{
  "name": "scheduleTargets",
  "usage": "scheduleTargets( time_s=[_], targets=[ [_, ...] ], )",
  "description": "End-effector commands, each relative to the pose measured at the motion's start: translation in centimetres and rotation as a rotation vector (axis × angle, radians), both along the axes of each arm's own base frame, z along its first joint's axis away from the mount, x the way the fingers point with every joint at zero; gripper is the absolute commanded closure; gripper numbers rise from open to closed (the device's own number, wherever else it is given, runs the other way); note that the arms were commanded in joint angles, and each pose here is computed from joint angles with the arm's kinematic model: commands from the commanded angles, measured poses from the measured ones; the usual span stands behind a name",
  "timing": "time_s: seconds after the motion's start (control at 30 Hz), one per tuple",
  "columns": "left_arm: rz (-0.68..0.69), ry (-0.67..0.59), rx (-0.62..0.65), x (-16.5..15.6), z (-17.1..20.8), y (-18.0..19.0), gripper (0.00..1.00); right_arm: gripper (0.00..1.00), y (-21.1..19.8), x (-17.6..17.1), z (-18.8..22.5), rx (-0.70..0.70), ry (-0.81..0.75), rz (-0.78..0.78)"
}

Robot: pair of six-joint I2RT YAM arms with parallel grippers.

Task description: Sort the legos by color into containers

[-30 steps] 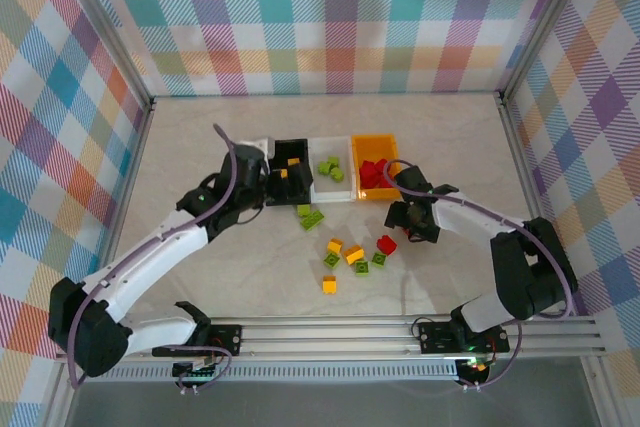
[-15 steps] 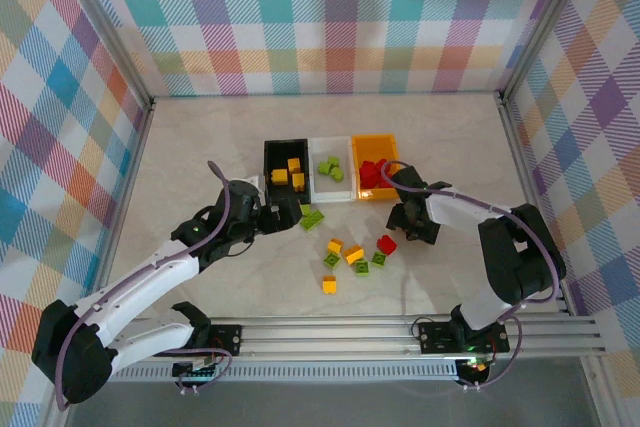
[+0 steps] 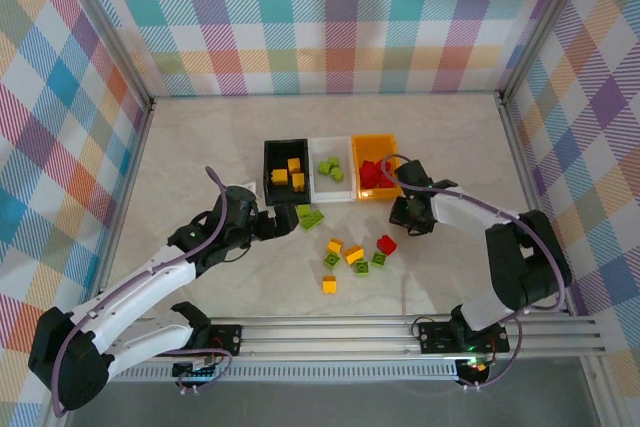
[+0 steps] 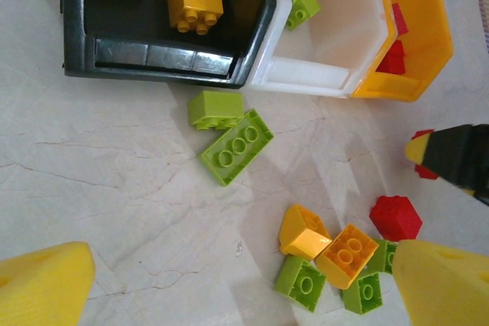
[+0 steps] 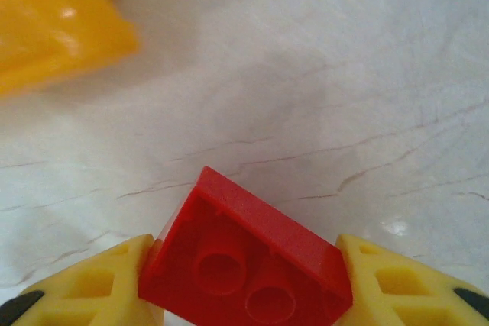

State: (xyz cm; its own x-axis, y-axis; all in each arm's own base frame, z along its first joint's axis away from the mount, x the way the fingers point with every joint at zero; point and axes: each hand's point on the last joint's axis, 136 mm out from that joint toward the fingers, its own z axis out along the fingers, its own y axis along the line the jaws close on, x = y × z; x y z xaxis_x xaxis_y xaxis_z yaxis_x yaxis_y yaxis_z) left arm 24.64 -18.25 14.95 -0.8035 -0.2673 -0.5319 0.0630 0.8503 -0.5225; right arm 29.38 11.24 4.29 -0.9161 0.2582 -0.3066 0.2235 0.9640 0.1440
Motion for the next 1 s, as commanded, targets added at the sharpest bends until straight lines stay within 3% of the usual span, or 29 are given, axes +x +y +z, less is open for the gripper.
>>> scheduleTargets(
  time_s=[0.0, 0.2, 0.5, 0.57, 0.63, 0.73, 0.97],
  targets=[
    [-0.020, 0.020, 0.042, -0.8, -1.0, 0.4, 0.00, 0.60, 2.4, 1.4, 4.3, 0.087, -0.126, 0.100],
    [-0.057, 0.062, 0.048, -1.3, -2.1, -0.4, 0.00, 0.58, 4.1, 6.1, 8.2, 0.100, -0.205, 0.089],
    [-0.086, 0.104, 0.081, -2.1, -3.6, -0.8, 0.00, 0.52, 5.5, 14.1, 7.7, 0.054, -0.202, 0.035],
    [-0.092, 0.106, 0.082, -2.3, -3.8, -1.0, 0.00, 0.48, 5.7, 15.2, 7.4, 0.043, -0.200, 0.042],
    [-0.101, 0.098, 0.084, -2.5, -3.7, -1.2, 0.00, 0.33, 5.9, 16.1, 7.9, 0.029, -0.214, 0.057],
    [-0.125, 0.088, 0.091, -2.7, -3.5, -1.7, 0.00, 0.21, 6.3, 16.5, 9.3, 0.037, -0.239, 0.086],
    [-0.203, 0.070, 0.170, -3.1, -3.6, -3.7, 0.00, 0.18, 7.3, 12.6, 12.4, 0.104, -0.315, 0.134]
  ],
)
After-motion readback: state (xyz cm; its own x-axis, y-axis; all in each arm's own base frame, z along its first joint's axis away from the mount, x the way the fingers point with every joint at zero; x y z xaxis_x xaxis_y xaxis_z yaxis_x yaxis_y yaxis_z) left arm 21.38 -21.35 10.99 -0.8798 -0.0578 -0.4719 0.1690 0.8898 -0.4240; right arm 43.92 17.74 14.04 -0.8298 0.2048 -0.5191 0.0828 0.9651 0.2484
